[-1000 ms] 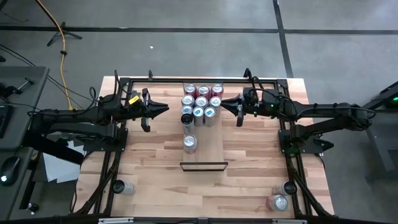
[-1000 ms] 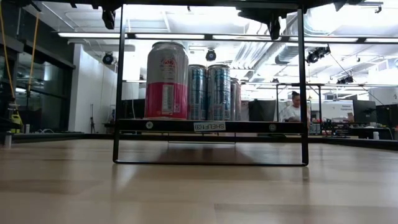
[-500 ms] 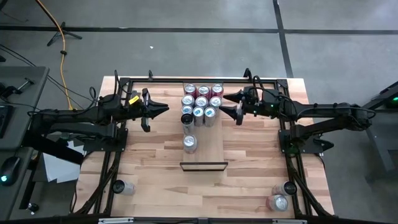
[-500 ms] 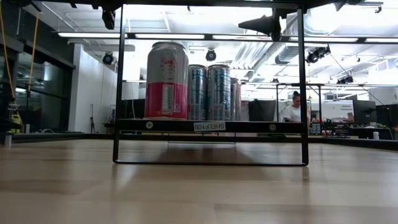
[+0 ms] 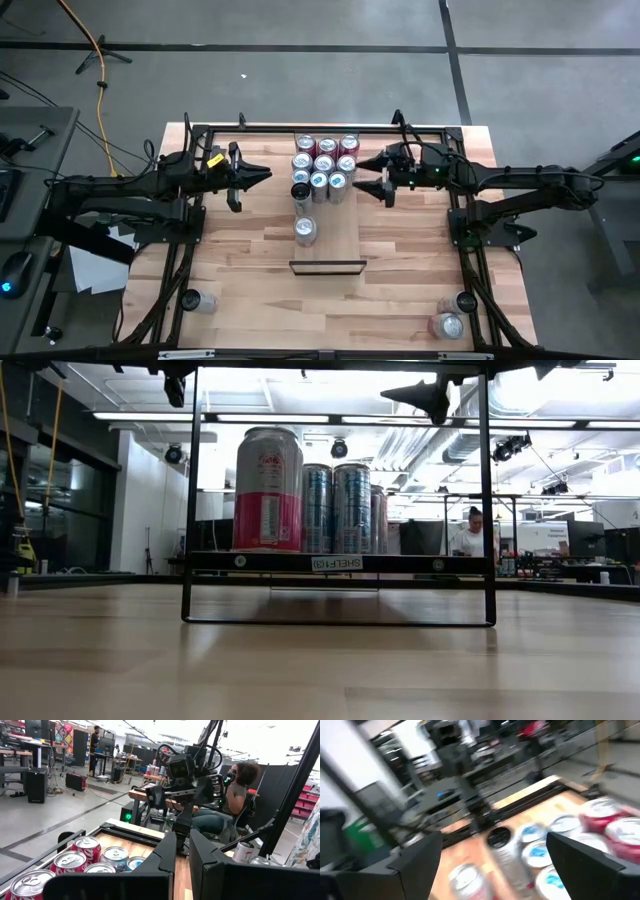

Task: Place canned beverage on shelf
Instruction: Put the right white pink soda can on the shelf aligned with the other white pink soda can

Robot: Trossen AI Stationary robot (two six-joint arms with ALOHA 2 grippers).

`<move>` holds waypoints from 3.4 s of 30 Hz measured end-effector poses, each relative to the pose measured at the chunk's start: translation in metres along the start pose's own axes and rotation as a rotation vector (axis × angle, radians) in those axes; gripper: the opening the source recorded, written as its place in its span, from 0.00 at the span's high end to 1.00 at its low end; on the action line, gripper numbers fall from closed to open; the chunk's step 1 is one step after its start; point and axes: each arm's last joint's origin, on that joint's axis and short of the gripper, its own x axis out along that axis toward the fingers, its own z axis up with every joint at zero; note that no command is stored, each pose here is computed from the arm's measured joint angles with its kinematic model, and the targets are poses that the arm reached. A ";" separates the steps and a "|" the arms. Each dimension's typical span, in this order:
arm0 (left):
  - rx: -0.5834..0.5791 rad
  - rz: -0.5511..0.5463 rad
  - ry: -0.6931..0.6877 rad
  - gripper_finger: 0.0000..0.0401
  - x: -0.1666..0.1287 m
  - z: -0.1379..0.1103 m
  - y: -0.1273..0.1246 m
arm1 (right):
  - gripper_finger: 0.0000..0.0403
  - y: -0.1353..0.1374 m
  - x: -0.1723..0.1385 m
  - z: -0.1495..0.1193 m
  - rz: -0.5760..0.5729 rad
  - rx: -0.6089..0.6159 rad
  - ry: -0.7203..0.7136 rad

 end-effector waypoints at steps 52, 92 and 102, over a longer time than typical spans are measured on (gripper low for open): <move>0.019 0.029 0.008 1.00 0.000 -0.001 0.001 | 0.15 0.172 -0.115 -0.133 -0.613 0.367 1.748; 0.001 0.077 -0.001 1.00 0.000 -0.001 0.002 | 0.40 0.189 -0.132 -0.172 -0.140 -0.450 1.669; 0.002 0.079 -0.002 1.00 0.000 -0.001 0.002 | 0.40 0.180 -0.085 -0.115 -0.168 -0.485 1.583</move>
